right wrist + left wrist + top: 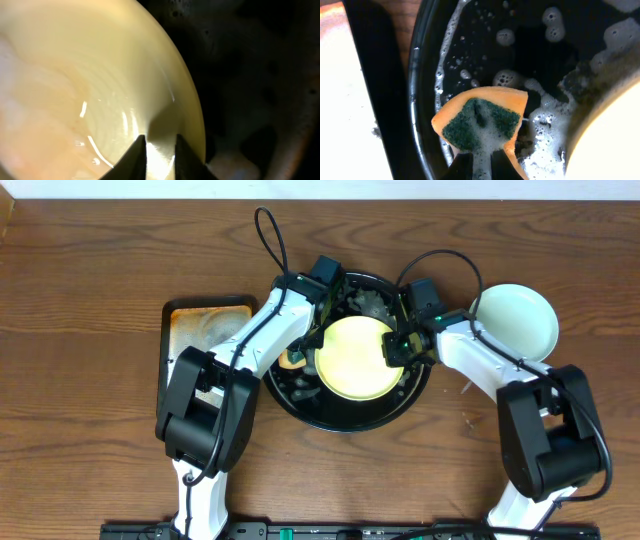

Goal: Clean dirty plates on tray and stack at the side
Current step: 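Scrub the yellow plate with the sponge while right gripper holds it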

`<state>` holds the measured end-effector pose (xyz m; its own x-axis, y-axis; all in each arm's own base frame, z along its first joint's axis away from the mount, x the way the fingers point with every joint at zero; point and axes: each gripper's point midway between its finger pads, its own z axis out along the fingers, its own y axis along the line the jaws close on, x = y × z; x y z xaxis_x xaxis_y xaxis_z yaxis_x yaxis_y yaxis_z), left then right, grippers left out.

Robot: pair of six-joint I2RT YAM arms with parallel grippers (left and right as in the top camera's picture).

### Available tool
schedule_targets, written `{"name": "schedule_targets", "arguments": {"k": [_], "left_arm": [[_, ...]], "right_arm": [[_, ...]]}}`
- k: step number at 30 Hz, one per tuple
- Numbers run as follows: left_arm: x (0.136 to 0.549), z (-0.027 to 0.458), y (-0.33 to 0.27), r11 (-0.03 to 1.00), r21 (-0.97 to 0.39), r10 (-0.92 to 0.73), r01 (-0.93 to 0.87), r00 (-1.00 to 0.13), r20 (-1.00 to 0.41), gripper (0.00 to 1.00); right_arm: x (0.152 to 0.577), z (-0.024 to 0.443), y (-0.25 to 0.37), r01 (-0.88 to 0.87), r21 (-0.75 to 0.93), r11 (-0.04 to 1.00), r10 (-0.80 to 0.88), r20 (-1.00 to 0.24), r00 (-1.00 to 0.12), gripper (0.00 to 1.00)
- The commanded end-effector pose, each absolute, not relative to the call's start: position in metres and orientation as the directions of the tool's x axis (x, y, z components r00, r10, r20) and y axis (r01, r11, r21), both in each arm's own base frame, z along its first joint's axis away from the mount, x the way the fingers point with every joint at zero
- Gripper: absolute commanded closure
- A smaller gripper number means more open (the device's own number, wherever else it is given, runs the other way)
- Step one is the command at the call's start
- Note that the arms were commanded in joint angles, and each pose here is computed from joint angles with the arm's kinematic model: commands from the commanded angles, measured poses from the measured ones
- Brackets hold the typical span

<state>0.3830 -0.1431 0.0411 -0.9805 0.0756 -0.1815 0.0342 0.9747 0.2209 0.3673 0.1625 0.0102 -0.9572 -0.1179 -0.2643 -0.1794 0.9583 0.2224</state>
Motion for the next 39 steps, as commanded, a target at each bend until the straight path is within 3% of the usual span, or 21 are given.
{"name": "schedule_targets", "arguments": {"k": [1, 7, 18, 26, 29, 30, 39], "left_arm": [[0.386, 0.043, -0.147, 0.979, 0.2, 0.077, 0.039, -0.98, -0.183, 0.92], [0.382, 0.04, -0.156, 0.986, 0.148, 0.096, 0.073, -0.983, -0.156, 0.92], [0.386, 0.062, -0.159, 0.995, -0.07, 0.055, 0.066, -0.987, -0.149, 0.92], [0.389, 0.089, -0.159, 0.98, -0.143, 0.108, 0.138, -0.974, -0.2, 0.92], [0.389, 0.089, -0.159, 0.98, -0.143, 0.108, 0.138, -0.974, -0.201, 0.92], [0.389, 0.089, -0.159, 0.98, -0.143, 0.108, 0.138, -0.974, -0.201, 0.92], [0.389, 0.089, -0.159, 0.98, -0.143, 0.108, 0.138, -0.974, -0.202, 0.91]], "right_arm": [[0.387, 0.058, 0.16, -0.196, 0.255, 0.947, -0.09, -0.374, -0.923, 0.77], [0.388, 0.087, 0.138, -0.177, 0.249, 0.952, -0.061, -0.413, -0.909, 0.74], [0.372, 0.039, 0.129, -0.137, 0.231, 0.963, -0.074, -0.263, -0.962, 0.74], [0.365, 0.01, 0.133, -0.127, 0.254, 0.959, -0.08, -0.186, -0.979, 0.81], [0.367, 0.011, 0.133, -0.128, 0.255, 0.958, -0.078, -0.194, -0.978, 0.91], [0.367, 0.011, 0.133, -0.128, 0.254, 0.959, -0.078, -0.196, -0.978, 0.99], [0.391, 0.044, 0.131, -0.154, 0.213, 0.965, -0.083, -0.31, -0.947, 0.99]]}}
